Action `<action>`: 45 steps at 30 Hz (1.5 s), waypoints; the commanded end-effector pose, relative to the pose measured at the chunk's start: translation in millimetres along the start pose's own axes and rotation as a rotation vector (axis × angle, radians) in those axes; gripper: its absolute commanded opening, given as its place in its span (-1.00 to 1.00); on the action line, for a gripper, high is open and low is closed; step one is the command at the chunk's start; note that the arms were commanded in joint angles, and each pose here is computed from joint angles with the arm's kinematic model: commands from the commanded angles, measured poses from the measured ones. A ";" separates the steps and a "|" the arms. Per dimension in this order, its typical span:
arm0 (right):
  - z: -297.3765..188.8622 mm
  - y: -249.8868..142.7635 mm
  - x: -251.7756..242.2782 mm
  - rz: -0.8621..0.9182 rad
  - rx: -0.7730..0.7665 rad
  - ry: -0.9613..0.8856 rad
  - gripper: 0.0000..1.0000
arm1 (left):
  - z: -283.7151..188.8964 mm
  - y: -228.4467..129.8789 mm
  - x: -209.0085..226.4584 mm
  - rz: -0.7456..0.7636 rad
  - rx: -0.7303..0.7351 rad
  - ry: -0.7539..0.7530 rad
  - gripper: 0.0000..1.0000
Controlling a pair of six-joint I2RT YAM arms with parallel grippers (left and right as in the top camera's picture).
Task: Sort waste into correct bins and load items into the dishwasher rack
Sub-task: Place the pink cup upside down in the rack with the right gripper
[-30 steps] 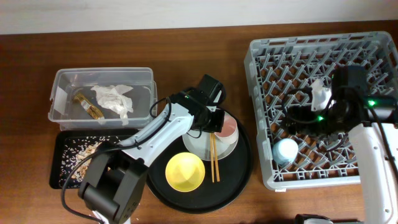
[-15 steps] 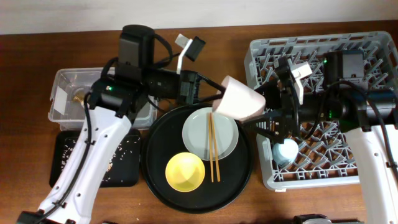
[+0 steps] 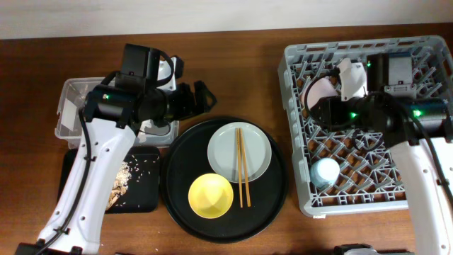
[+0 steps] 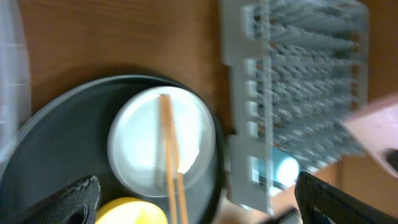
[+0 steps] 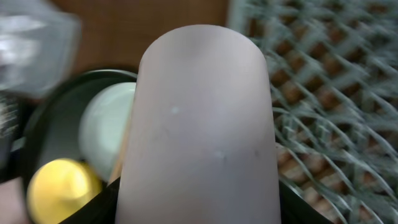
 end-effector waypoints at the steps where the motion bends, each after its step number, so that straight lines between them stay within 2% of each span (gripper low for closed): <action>1: 31.0 -4.9 -31.2 0.109 0.115 -0.169 -0.02 | -4.7 7.2 25.0 -0.007 -0.077 0.170 0.98; 6: 94.1 -17.2 -42.6 0.124 0.281 -0.151 -0.01 | -4.7 7.2 25.0 -0.007 -0.077 0.170 0.99; 11: 126.1 -30.5 -46.8 0.133 0.376 -0.138 -0.01 | -4.7 7.2 25.0 -0.007 -0.077 0.170 0.98; 19: 142.1 -21.7 -51.7 0.128 0.327 -0.145 0.00 | -4.7 7.2 25.0 -0.007 -0.077 0.170 0.98; 23: 160.6 -34.6 -58.5 0.126 0.381 -0.174 0.00 | -4.7 7.2 25.0 -0.007 -0.077 0.170 0.98; 26: 155.3 -31.4 -57.1 0.128 0.385 -0.167 0.01 | -4.7 7.2 25.0 -0.007 -0.077 0.170 0.98; 29: 94.7 9.3 -46.4 0.132 0.363 -0.131 0.15 | -4.7 7.2 25.0 -0.007 -0.077 0.170 0.98; 31: 72.2 18.6 -43.7 0.129 0.357 -0.132 0.22 | -4.7 7.2 25.0 -0.007 -0.077 0.170 0.98; 33: 76.5 14.2 -44.1 0.130 0.372 -0.133 0.23 | -4.7 7.2 25.0 -0.007 -0.077 0.170 0.99; 37: 125.0 -12.6 -49.3 0.125 0.399 -0.128 0.23 | -4.7 7.2 25.0 -0.007 -0.077 0.170 0.98; 41: 155.4 -49.9 -48.3 0.132 0.462 -0.117 0.23 | -4.7 7.1 25.0 -0.007 -0.077 0.169 0.98; 43: 148.6 -41.3 -48.7 0.130 0.445 -0.120 0.23 | -4.6 7.1 25.1 -0.007 -0.076 0.170 0.99; 45: 129.3 -17.1 -49.0 0.125 0.403 -0.127 0.01 | -4.7 7.1 25.0 -0.007 -0.077 0.169 0.98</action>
Point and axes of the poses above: each gripper's point midway between its finger pads, its own z axis out along the fingers, its own x axis along the line the jaws close on, y = z × x, the point moved 3 cm from there along -z, back along the fingers, and after that the axes turned 9 degrees about -z, right-handed, at the moved point
